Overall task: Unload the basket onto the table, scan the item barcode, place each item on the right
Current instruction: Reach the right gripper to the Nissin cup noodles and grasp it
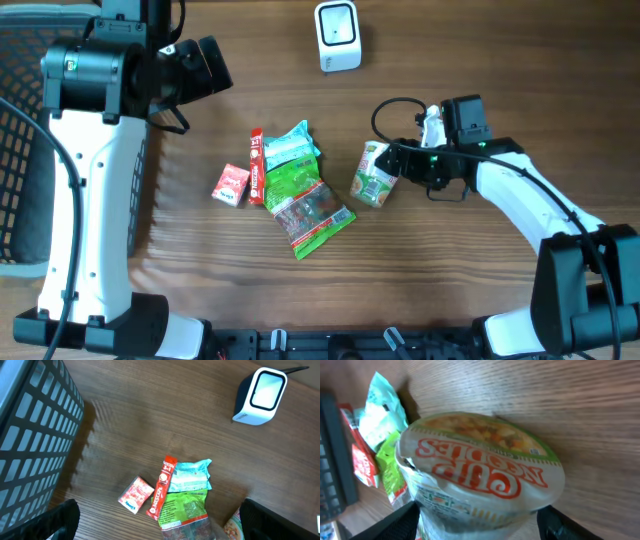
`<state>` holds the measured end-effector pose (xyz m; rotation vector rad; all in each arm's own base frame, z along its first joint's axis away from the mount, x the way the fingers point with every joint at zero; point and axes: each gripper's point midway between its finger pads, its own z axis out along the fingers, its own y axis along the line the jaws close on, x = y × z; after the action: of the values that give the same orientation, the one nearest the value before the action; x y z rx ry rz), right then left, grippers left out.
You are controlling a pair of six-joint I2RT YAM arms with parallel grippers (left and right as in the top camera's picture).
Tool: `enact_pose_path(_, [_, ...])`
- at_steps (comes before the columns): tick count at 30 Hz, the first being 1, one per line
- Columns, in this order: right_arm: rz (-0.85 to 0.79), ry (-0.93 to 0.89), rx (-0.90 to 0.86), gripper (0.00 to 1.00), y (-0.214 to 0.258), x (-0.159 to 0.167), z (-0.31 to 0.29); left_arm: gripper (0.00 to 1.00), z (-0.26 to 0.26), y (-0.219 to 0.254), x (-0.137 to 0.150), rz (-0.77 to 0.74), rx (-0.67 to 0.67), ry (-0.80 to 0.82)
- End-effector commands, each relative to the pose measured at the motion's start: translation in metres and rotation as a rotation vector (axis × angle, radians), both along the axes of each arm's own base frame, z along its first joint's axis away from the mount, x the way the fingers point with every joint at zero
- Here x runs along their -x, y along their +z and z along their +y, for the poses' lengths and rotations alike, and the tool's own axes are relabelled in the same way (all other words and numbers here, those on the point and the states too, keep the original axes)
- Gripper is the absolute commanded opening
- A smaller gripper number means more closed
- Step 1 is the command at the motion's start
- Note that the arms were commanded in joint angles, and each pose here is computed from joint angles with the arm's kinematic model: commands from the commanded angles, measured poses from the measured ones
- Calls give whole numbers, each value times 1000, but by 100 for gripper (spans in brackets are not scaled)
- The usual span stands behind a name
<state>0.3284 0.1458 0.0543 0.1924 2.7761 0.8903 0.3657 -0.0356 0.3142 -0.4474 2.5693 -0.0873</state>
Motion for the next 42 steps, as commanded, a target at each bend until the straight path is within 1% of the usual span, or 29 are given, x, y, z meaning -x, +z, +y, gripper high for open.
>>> enact_pose_path(1, [32,-8,-25,74,-12,8,2,100,0,0,-1,1,-3,-17])
enact_pose_path(7, [7,37,-38,74,-8,10,23,100,0,0,-1,1,-3,-17])
enact_pose_path(13, [-12,21,-19,75,-8,7,35,100,0,0,-1,1,-3,-17])
enact_pose_path(17, [-79,97,5,77,-7,5,39,100,0,0,-1,1,-3,-17])
enact_pose_path(28, [-57,93,8,78,-30,-1,41,100,0,0,-1,1,-3,-17])
enact_pose_path(34, [-84,113,-38,78,-36,-9,50,100,0,0,-1,1,-3,-17])
enact_pose_path(38, [-99,184,-138,78,-39,-9,67,100,0,0,-1,1,-3,-17])
enact_pose_path(42, [-81,191,-134,79,-48,-7,67,100,0,0,-1,1,-3,-17])
